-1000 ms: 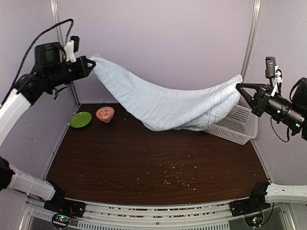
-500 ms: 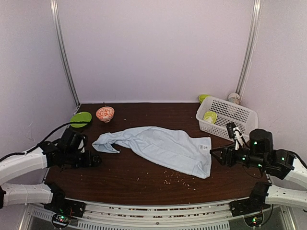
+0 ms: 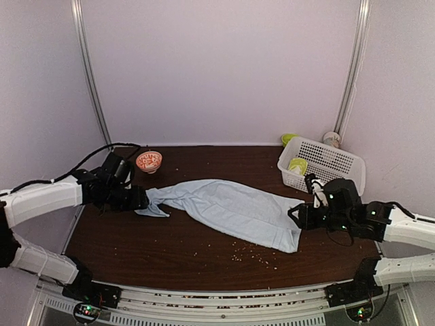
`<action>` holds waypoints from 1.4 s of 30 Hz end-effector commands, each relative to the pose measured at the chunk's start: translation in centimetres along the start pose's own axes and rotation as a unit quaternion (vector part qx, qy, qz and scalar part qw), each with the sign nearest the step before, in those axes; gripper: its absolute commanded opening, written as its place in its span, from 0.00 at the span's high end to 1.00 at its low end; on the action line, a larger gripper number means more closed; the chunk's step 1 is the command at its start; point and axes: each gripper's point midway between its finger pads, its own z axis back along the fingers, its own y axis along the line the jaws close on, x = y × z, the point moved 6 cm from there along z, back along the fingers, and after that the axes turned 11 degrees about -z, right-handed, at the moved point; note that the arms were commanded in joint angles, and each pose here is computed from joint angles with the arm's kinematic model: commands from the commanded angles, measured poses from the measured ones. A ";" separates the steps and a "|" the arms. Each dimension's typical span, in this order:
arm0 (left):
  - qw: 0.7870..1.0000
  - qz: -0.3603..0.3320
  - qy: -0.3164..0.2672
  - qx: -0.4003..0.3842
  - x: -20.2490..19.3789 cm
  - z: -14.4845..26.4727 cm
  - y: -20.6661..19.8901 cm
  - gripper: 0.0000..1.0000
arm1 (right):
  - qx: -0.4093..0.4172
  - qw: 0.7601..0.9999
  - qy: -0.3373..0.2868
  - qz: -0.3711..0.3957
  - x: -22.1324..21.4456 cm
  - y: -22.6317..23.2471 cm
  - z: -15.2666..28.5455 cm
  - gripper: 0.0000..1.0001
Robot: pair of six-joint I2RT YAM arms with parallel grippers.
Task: Roll the towels
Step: Flatten out the towel at the center of the board.
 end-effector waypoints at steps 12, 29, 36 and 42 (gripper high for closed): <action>0.995 -0.027 0.096 -0.030 -1.2 -7.3 -6.5 0.34 | 0.012 1.000 -0.004 -0.013 1.7 1.8 -1.3 0.56; 0.995 0.045 0.057 0.071 0.8 -8.6 -6.0 0.33 | 0.017 1.000 -0.019 -0.017 1.6 1.3 -0.1 0.53; 0.992 0.033 0.073 0.093 0.4 -10.1 -5.8 0.43 | 0.020 0.999 -0.019 -0.017 1.6 1.3 -0.2 0.53; 0.991 0.013 0.089 0.097 -0.5 -10.3 -4.9 0.94 | 0.015 1.000 -0.016 -0.015 1.5 1.1 -0.3 0.52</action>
